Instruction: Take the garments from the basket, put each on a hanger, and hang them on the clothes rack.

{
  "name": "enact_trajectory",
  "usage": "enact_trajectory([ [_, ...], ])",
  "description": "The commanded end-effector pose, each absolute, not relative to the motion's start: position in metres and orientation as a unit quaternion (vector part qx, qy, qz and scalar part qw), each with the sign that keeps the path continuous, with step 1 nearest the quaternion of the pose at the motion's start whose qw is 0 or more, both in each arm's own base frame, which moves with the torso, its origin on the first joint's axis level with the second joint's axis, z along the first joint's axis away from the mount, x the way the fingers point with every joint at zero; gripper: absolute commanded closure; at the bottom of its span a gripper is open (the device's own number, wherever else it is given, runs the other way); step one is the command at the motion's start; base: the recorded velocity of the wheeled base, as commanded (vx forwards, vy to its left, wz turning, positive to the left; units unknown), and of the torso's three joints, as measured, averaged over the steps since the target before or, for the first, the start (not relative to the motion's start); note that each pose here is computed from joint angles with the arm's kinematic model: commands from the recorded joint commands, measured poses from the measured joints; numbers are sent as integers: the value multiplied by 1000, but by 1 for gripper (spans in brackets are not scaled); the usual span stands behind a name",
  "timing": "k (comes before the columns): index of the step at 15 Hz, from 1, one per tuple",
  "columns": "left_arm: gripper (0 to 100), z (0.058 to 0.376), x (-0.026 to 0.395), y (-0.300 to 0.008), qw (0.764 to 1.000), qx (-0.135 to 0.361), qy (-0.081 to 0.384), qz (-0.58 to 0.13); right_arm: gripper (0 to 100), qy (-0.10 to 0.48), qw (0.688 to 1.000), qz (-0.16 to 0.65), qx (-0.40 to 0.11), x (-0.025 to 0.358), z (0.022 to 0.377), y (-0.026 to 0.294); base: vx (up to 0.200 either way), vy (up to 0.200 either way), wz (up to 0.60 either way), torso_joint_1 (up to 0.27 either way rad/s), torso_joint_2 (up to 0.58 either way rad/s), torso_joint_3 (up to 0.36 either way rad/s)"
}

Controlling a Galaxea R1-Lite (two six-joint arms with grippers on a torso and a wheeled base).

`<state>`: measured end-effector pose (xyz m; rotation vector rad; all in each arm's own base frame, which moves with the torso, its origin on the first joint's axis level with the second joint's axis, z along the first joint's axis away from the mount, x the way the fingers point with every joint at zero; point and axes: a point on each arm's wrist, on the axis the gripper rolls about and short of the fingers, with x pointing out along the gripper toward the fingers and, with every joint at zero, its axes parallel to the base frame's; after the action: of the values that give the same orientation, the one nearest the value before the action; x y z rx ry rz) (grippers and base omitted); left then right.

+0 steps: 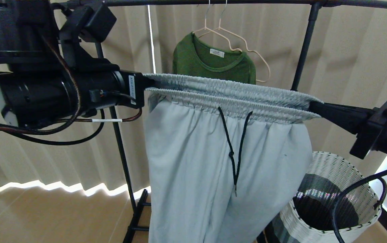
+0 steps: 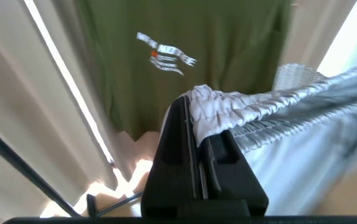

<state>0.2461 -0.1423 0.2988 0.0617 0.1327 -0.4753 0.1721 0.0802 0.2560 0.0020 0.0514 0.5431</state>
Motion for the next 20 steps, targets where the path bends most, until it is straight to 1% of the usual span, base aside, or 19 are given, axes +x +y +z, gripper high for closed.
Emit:
enact_trajectory([
  [1, 100, 286, 257, -153, 968, 31, 83, -233, 100, 12, 958, 287, 3, 157, 262, 81, 0, 0, 0, 0, 0, 0],
  [5, 100, 286, 251, -150, 968, 34, 85, -233, 100, 21, 959, 281, 1, 161, 257, 81, 0, 0, 0, 0, 0, 0],
  [7, 100, 294, 240, -143, 968, 35, 81, -233, 100, 23, 963, 270, -1, 166, 256, 80, 0, 0, 0, 0, 0, 0],
  [10, 100, 301, 221, -133, 964, 42, 101, -240, 100, 19, 968, 251, -1, 177, 258, 76, 0, 0, 0, 0, 0, 0],
  [13, 100, 306, 202, -122, 960, 69, 115, -247, 100, 0, 972, 234, 2, 207, 262, 80, 0, 0, 0, 0, 0, 0],
  [17, 100, 313, 178, -119, 942, 68, 117, -308, 100, -18, 972, 233, 5, 230, 268, 88, 0, 0, 0, 0, 0, 0],
  [18, 100, 315, 168, -117, 931, 67, 120, -337, 100, -30, 972, 233, 6, 237, 269, 91, 0, 0, 0, 0, 0, 0],
  [20, 100, 314, 158, -119, 919, 67, 122, -369, 100, -40, 971, 235, 7, 243, 271, 94, 0, 0, 0, 0, 0, 0],
])
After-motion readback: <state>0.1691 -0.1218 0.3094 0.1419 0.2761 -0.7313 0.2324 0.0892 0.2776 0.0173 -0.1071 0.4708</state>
